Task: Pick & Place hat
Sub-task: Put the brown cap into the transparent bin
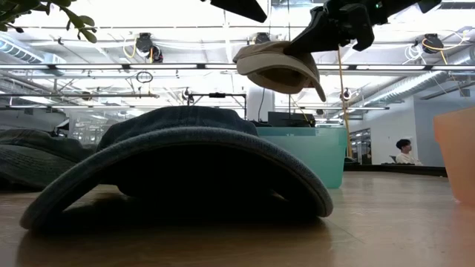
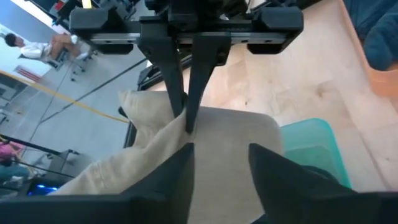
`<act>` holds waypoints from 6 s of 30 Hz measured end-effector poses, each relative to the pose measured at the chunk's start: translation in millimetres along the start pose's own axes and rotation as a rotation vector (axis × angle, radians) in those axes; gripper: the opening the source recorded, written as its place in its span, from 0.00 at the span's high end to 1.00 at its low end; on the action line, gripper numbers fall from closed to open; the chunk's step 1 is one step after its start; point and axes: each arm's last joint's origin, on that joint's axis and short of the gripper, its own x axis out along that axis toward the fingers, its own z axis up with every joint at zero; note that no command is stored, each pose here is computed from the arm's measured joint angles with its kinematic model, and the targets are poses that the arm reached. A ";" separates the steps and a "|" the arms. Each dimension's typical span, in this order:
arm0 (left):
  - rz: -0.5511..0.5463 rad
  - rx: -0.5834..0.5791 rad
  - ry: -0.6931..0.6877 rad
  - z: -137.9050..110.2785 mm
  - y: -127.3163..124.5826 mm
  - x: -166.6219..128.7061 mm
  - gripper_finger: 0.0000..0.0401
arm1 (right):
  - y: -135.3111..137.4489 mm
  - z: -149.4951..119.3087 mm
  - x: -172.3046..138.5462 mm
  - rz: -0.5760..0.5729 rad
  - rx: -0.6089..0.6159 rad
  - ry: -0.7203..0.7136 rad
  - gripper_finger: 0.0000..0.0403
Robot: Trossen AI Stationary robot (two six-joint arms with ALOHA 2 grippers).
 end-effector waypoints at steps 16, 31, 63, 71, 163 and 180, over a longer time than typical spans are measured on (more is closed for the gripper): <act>0.018 -0.033 -0.010 0.9 3.0 1.2 0.30 | -0.6 0.6 0.3 0.010 -0.042 -0.013 1.00; 0.089 0.045 0.006 3.5 -4.0 -5.0 0.36 | -2.1 -0.1 1.0 0.004 -0.082 -0.010 1.00; -0.033 0.011 -0.106 6.5 11.6 5.3 0.36 | 8.2 0.2 -2.3 0.092 -0.098 -0.016 1.00; -0.033 0.004 -0.091 3.0 18.1 9.4 0.36 | 7.4 2.7 -2.4 0.083 -0.102 -0.041 1.00; -0.190 0.021 -0.039 2.6 8.1 13.3 0.36 | 15.0 6.3 5.6 0.206 -0.109 -0.137 1.00; -0.098 0.001 0.091 -18.0 8.9 47.7 0.36 | 17.7 0.4 20.0 0.213 -0.135 -0.124 1.00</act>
